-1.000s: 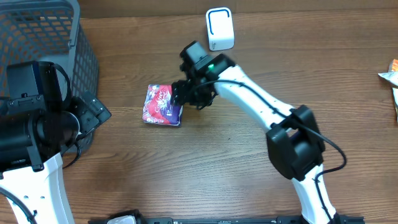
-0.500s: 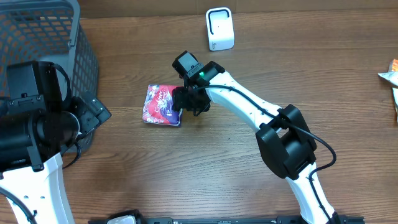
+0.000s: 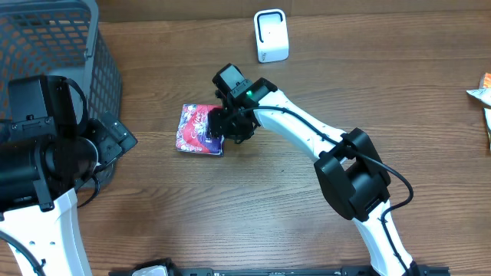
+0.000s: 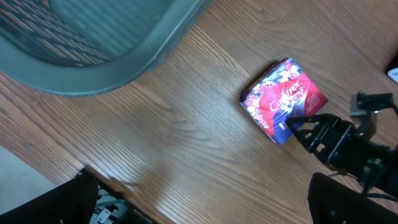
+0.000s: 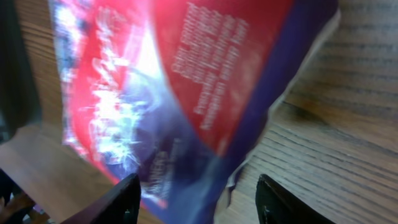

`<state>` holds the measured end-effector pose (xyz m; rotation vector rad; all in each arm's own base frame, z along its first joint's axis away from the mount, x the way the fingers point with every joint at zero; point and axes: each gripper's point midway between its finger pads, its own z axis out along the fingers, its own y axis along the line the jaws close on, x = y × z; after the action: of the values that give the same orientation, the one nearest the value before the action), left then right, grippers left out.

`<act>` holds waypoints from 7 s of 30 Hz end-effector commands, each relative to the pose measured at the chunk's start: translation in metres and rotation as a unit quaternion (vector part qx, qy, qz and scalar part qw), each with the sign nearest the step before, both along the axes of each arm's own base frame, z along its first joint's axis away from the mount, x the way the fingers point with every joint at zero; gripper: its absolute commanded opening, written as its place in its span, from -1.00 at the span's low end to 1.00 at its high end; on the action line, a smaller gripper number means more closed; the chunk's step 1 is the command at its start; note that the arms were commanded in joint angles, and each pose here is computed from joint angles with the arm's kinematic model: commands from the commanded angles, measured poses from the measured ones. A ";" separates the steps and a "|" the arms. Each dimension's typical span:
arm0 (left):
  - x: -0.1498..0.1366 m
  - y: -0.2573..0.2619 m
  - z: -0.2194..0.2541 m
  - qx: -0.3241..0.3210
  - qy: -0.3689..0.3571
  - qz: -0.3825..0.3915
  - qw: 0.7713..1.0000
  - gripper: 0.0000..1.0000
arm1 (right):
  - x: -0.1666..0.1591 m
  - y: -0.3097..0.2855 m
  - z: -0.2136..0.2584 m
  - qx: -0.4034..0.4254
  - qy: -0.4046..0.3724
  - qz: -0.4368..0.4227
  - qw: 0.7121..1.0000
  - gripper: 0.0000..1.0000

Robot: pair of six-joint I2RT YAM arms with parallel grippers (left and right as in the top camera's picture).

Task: Scan the item barcode

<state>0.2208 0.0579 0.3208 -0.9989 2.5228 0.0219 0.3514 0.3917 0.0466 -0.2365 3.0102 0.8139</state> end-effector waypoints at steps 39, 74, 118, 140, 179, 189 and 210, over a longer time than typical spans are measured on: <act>0.000 0.003 0.000 0.001 -0.001 0.011 1.000 0.99 | -0.018 -0.055 0.094 -0.236 -0.277 0.184 0.913 0.75; 0.000 0.003 0.000 0.001 -0.001 0.011 1.000 1.00 | -0.002 -0.034 0.008 -0.349 -0.313 0.175 0.866 0.36; 0.000 0.003 0.000 0.001 -0.001 0.011 1.000 1.00 | -0.024 -0.004 0.135 -0.006 -0.096 0.193 0.976 -0.93; -0.001 0.003 0.000 0.001 -0.001 0.011 1.000 1.00 | -0.043 -0.013 0.095 0.000 -0.062 0.276 0.959 0.68; 0.000 0.003 0.000 0.001 -0.001 0.011 1.000 1.00 | 0.033 -0.158 0.098 -0.332 -0.167 0.054 0.927 0.94; -0.001 0.003 0.000 0.001 -0.001 0.011 1.000 0.99 | -0.021 -0.074 0.081 -0.306 -0.220 0.219 0.900 0.95; 0.000 0.003 0.000 0.001 -0.001 0.011 1.000 1.00 | -0.035 -0.060 0.003 -0.388 -0.321 0.234 0.832 0.27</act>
<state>0.2208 0.0579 0.3208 -0.9989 2.5228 0.0219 0.3126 0.3394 0.0485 -1.0623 2.4463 -0.4643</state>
